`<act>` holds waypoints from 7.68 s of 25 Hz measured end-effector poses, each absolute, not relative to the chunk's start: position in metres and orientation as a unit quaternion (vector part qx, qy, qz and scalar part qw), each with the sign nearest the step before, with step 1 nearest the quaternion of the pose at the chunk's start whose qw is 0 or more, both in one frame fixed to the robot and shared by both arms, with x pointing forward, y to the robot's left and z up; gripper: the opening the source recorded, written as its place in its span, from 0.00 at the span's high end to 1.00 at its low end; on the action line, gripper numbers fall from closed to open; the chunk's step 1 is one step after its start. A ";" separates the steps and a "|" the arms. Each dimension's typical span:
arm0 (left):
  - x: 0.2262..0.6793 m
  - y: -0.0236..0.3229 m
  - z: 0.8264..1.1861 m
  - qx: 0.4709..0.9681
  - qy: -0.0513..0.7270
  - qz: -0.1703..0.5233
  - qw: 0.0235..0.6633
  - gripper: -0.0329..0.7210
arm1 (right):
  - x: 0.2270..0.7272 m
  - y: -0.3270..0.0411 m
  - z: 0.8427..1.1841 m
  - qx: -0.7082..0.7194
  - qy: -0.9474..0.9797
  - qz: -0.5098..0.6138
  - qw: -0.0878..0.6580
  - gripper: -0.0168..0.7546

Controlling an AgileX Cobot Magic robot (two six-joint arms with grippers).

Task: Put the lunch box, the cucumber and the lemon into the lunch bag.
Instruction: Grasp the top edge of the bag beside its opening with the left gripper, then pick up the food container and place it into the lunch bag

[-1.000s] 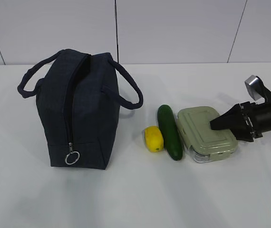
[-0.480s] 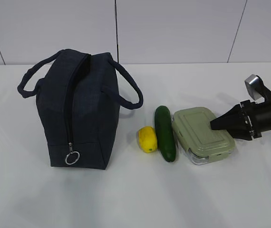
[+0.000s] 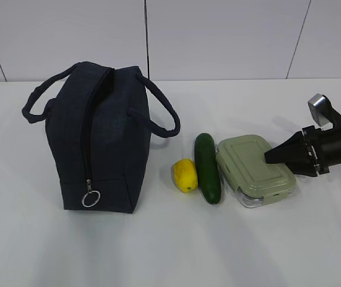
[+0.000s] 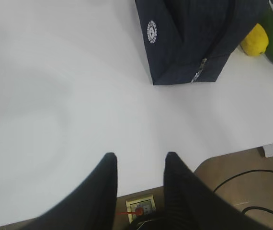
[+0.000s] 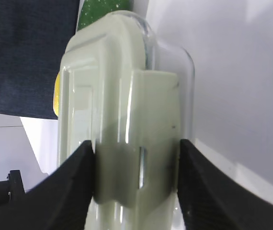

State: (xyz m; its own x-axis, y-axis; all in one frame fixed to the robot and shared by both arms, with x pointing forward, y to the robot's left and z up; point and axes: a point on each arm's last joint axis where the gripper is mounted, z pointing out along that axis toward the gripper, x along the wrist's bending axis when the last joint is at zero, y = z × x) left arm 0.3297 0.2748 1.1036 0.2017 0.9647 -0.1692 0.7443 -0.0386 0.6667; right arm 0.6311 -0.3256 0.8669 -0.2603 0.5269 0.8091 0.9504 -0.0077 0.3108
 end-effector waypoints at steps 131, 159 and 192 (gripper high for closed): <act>0.613 0.197 1.068 0.844 0.508 0.111 0.130 0.93 | 0.638 -0.191 0.998 -0.498 -0.645 -0.530 0.234 0.51; 0.596 0.159 1.067 0.858 0.488 0.052 0.151 0.93 | 0.646 -0.141 0.971 -0.474 -0.625 -0.553 0.282 0.51; 0.581 0.130 1.069 0.858 0.479 -0.014 0.187 0.93 | 0.656 -0.079 0.943 -0.485 -0.635 -0.549 0.245 0.51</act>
